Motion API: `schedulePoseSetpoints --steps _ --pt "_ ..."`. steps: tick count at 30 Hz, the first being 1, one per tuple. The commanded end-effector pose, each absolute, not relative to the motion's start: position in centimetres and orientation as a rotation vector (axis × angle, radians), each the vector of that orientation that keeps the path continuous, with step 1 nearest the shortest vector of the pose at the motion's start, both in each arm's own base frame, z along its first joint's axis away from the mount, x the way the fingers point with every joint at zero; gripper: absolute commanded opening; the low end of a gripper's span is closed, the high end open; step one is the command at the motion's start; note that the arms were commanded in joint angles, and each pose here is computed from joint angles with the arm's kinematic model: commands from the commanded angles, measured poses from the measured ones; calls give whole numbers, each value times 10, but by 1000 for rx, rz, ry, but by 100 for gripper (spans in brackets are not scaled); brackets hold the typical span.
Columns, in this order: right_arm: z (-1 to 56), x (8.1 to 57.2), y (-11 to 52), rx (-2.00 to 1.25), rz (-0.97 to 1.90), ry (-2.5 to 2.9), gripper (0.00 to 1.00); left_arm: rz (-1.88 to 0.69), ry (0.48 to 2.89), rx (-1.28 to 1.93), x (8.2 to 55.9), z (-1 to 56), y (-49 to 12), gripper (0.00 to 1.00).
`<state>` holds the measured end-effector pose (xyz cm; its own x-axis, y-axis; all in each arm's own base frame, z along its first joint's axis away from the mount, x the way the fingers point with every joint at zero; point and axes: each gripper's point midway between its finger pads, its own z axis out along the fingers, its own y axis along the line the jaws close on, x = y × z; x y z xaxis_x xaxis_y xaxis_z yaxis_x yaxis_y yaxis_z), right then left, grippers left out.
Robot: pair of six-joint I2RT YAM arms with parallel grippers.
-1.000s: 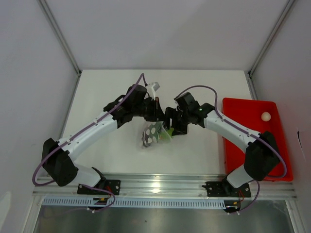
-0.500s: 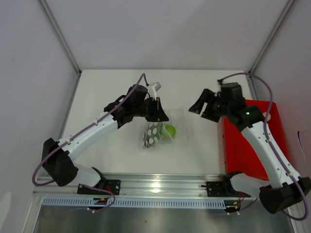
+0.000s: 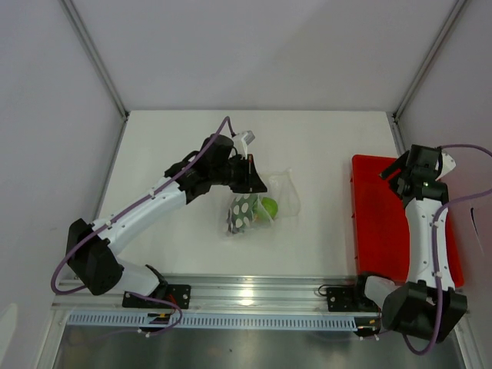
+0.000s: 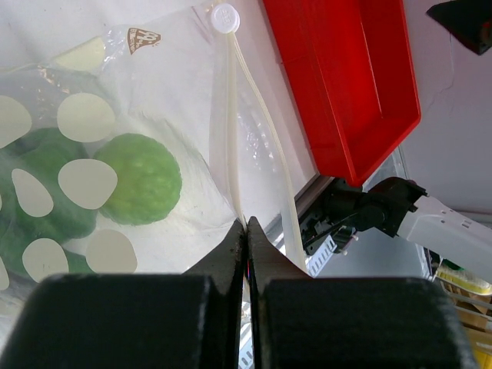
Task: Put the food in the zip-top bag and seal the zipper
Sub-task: Pick up the fake vegetable from the bin.
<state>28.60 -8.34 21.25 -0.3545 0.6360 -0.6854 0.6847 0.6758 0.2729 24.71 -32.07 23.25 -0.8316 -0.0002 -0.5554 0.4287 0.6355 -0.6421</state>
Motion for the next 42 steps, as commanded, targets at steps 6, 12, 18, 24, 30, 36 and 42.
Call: schedulePoseSetpoints --steps 6,12,18,24,30,36,42 --pt "173 304 -168 1197 -436 1908 86 -1185 2303 314 248 247 -323 1" --pt "130 310 -197 1249 -573 1958 86 -1183 2271 321 248 255 -319 1" --pt "102 319 -219 1239 -673 1977 85 -1108 2278 313 255 245 -317 1" --pt "85 344 -236 1160 -731 1970 85 -1072 2296 332 255 235 -326 0" --pt "78 372 -246 1063 -728 2022 85 -1037 2319 351 258 231 -333 0" --pt "65 393 -251 963 -718 2100 85 -1038 2351 361 264 223 -343 1" --pt "49 402 -257 918 -744 2151 85 -1042 2377 382 265 215 -351 1"
